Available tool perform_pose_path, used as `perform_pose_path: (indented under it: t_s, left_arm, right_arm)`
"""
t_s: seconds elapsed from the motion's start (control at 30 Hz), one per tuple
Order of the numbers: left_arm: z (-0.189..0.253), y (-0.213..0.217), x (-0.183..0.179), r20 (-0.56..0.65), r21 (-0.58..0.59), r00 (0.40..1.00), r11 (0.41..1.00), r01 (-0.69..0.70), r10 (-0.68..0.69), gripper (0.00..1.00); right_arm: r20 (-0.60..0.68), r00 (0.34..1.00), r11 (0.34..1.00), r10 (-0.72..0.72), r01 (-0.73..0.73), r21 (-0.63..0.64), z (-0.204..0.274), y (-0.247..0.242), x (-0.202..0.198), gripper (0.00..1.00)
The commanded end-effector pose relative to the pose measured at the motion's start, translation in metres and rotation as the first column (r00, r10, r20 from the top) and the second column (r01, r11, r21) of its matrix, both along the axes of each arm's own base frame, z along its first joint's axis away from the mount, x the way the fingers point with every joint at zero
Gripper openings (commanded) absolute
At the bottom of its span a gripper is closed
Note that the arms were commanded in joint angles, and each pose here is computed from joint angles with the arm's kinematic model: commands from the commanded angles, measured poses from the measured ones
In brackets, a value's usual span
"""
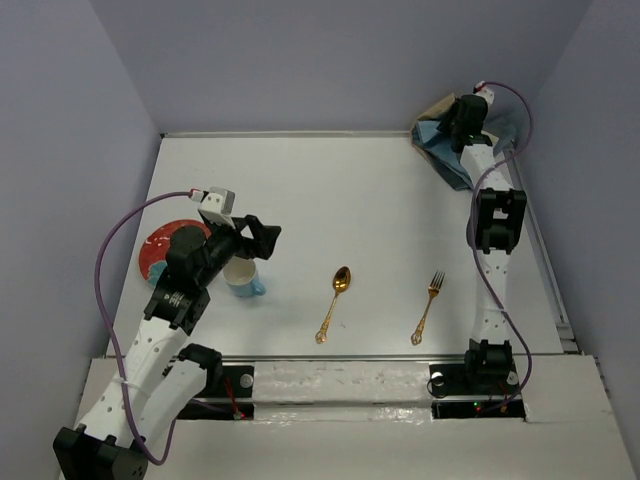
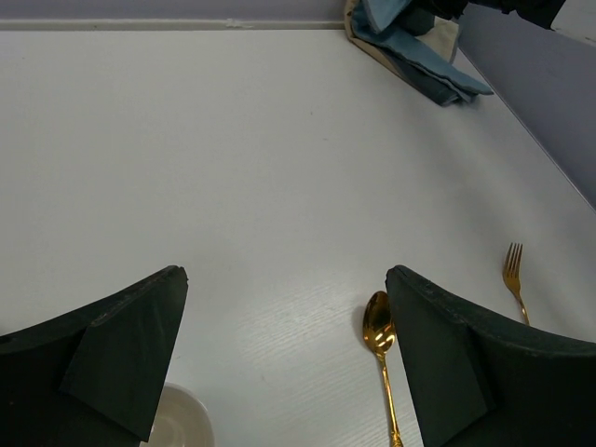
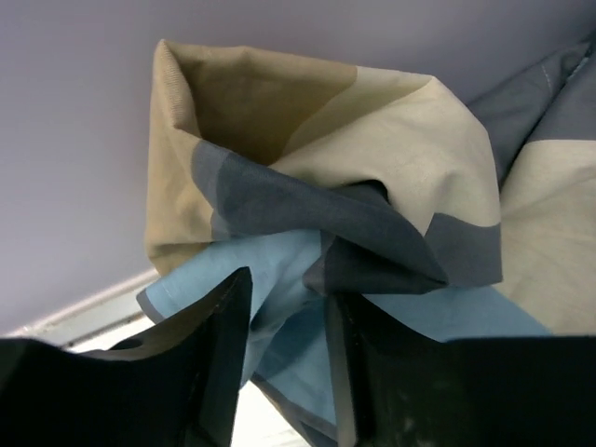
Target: Set the dinner table for one person
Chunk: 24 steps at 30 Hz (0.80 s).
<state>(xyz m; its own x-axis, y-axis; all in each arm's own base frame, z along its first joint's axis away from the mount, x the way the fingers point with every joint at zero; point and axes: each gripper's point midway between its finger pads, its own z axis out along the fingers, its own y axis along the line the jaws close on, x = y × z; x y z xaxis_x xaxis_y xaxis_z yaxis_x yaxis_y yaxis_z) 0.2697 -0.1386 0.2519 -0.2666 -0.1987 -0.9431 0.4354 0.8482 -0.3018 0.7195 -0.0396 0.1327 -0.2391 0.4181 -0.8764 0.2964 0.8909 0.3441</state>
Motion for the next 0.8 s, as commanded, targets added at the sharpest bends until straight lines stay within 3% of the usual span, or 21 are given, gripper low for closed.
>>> perform_pose_path:
  t_s: [0.0, 0.17, 0.2, 0.23, 0.33, 0.4, 0.47, 0.53, 0.6, 0.7, 0.77]
  left_arm:
    - [0.033, -0.002, 0.003, 0.100, -0.016, 0.995, 1.000, 0.022, -0.020, 0.99]
    - [0.035, -0.002, 0.002, 0.107, -0.019, 0.994, 0.999, 0.025, -0.023, 0.99]
    - [0.034, -0.002, 0.001, 0.105, -0.018, 0.994, 0.999, 0.027, -0.025, 0.99]
    - [0.035, -0.002, 0.002, 0.108, -0.018, 0.994, 1.000, 0.026, -0.023, 0.99]
    - [0.036, -0.004, 0.000, 0.115, -0.022, 0.993, 0.999, 0.038, -0.035, 0.99]
    - [0.036, -0.006, 0.000, 0.115, -0.028, 0.992, 0.998, 0.050, -0.046, 0.99]
    - [0.039, -0.007, -0.002, 0.120, -0.036, 0.991, 0.998, 0.059, -0.054, 0.99]
    - [0.043, -0.004, -0.001, 0.128, -0.050, 0.991, 0.998, 0.041, -0.034, 0.99]
    - [0.048, 0.000, -0.001, 0.141, -0.072, 0.990, 0.997, 0.025, -0.015, 0.99]
    - [0.056, 0.002, -0.004, 0.163, -0.096, 0.987, 0.995, 0.020, -0.004, 0.99]
    - [0.059, 0.006, -0.005, 0.173, -0.108, 0.985, 0.994, 0.005, 0.014, 0.99]
  right_arm:
    - [0.119, 0.993, 1.000, -0.008, 0.010, -0.011, 0.038, -0.005, 0.017, 0.40]
    - [0.150, 0.989, 0.999, -0.003, 0.009, -0.036, 0.045, -0.012, 0.021, 0.26]
    - [0.149, 0.989, 0.999, 0.011, -0.006, -0.036, 0.044, -0.009, 0.022, 0.07]
    - [0.145, 0.989, 0.999, 0.016, -0.011, -0.038, 0.043, -0.009, 0.021, 0.00]
    - [0.156, 0.986, 0.997, 0.064, -0.056, -0.057, 0.056, -0.002, 0.015, 0.00]
    - [0.207, 0.969, 0.990, 0.132, -0.119, -0.076, 0.100, 0.009, 0.005, 0.00]
    - [0.286, 0.913, 0.957, 0.290, -0.272, -0.103, 0.160, 0.038, -0.010, 0.00]
    - [0.297, 0.856, 0.907, 0.422, -0.395, -0.149, 0.193, 0.077, -0.029, 0.00]
    - [0.292, 0.749, 0.803, 0.595, -0.542, -0.247, 0.236, 0.138, -0.067, 0.00]
    - [0.134, 0.641, 0.647, 0.755, -0.698, -0.308, 0.221, 0.199, -0.126, 0.00]
    - [-0.042, 0.512, 0.482, 0.858, -0.831, -0.278, 0.159, 0.258, -0.174, 0.00]
